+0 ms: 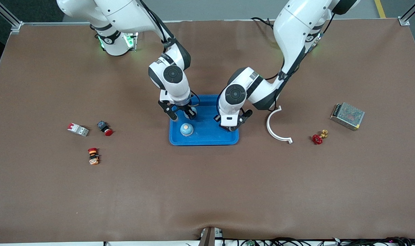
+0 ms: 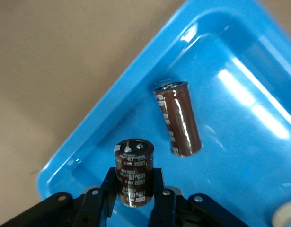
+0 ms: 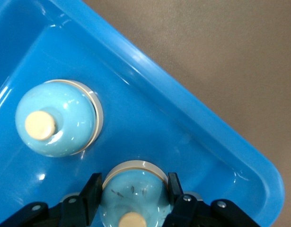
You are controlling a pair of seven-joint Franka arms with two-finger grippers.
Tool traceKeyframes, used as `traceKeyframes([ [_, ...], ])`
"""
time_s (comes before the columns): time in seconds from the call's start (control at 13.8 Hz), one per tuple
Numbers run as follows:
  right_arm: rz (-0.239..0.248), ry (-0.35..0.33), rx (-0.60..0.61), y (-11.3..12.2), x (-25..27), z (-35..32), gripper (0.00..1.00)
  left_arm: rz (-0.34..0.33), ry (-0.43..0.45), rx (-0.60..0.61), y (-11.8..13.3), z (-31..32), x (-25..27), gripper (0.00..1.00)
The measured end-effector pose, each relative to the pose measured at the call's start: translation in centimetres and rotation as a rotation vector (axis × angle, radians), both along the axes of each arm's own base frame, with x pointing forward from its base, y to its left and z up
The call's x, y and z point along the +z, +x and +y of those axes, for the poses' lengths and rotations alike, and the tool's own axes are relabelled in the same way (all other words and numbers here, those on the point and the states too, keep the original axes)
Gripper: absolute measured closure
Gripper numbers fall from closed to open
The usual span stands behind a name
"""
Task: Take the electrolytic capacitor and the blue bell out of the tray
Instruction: 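Carry the capacitor toward the white arc while the right gripper carries the bell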
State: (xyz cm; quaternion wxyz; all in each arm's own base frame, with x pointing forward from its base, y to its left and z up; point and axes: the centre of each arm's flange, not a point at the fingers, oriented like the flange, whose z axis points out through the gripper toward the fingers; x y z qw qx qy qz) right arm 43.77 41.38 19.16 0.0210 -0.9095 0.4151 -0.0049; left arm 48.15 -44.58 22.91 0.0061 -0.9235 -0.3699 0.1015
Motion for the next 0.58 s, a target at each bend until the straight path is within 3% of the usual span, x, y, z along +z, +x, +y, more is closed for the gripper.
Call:
traceKeyframes([
  [0.36,-0.004,0.004,0.008,-0.3,0.2,0.6,0.39,-0.010,0.051,-0.028,4.1,7.2,9.0,0.66],
  [0.58,0.002,-0.008,0.023,0.1,1.4,1.0,0.39,0.018,0.072,-0.080,6.6,13.7,9.3,0.66],
])
